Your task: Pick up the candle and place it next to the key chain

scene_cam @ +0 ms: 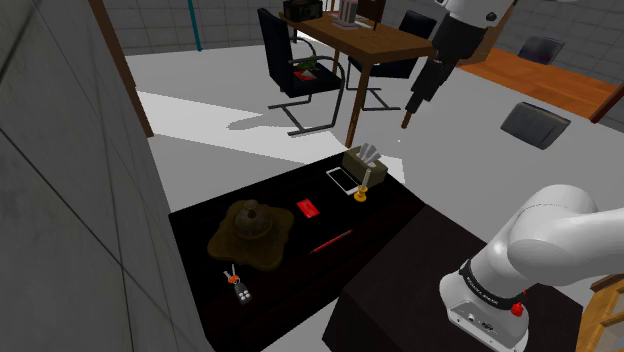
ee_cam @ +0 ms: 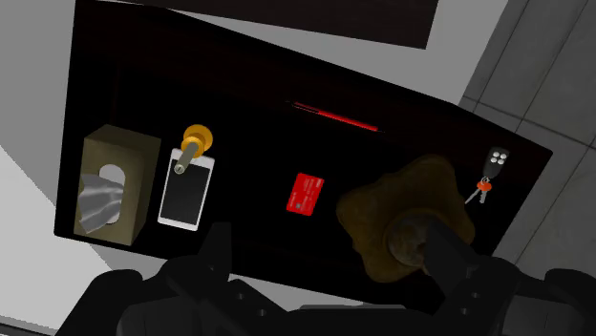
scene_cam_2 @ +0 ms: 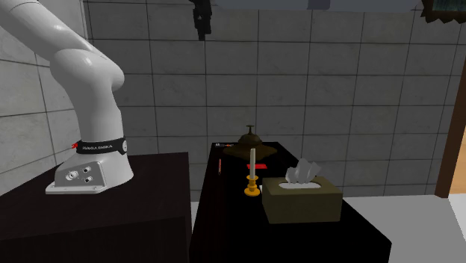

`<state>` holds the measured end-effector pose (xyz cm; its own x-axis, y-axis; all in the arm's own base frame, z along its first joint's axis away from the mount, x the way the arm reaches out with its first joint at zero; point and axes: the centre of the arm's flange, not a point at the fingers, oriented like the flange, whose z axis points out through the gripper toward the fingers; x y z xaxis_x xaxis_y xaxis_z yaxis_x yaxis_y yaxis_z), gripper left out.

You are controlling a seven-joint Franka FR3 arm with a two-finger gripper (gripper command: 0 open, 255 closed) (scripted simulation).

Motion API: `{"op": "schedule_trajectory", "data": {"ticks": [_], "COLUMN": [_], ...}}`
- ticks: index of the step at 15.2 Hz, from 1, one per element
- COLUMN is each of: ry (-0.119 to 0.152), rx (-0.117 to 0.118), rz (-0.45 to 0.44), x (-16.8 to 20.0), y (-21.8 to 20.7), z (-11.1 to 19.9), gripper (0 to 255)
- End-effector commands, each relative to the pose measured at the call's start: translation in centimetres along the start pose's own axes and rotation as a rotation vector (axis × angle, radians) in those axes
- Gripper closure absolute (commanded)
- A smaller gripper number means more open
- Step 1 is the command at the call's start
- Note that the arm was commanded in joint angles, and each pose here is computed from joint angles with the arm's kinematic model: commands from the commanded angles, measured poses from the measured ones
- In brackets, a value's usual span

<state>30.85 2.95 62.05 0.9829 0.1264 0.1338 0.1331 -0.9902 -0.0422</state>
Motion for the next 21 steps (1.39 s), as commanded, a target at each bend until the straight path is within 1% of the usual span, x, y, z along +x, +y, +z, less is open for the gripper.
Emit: {"op": "schedule_trajectory", "data": {"ticks": [1, 21], "ry": [0.0, 0.021], "rx": [0.0, -0.024], "rz": [0.0, -0.06], "x": [0.0, 3.4], "y": [0.0, 11.4], "z": [0.0, 23.4], "gripper": [0, 0]}}
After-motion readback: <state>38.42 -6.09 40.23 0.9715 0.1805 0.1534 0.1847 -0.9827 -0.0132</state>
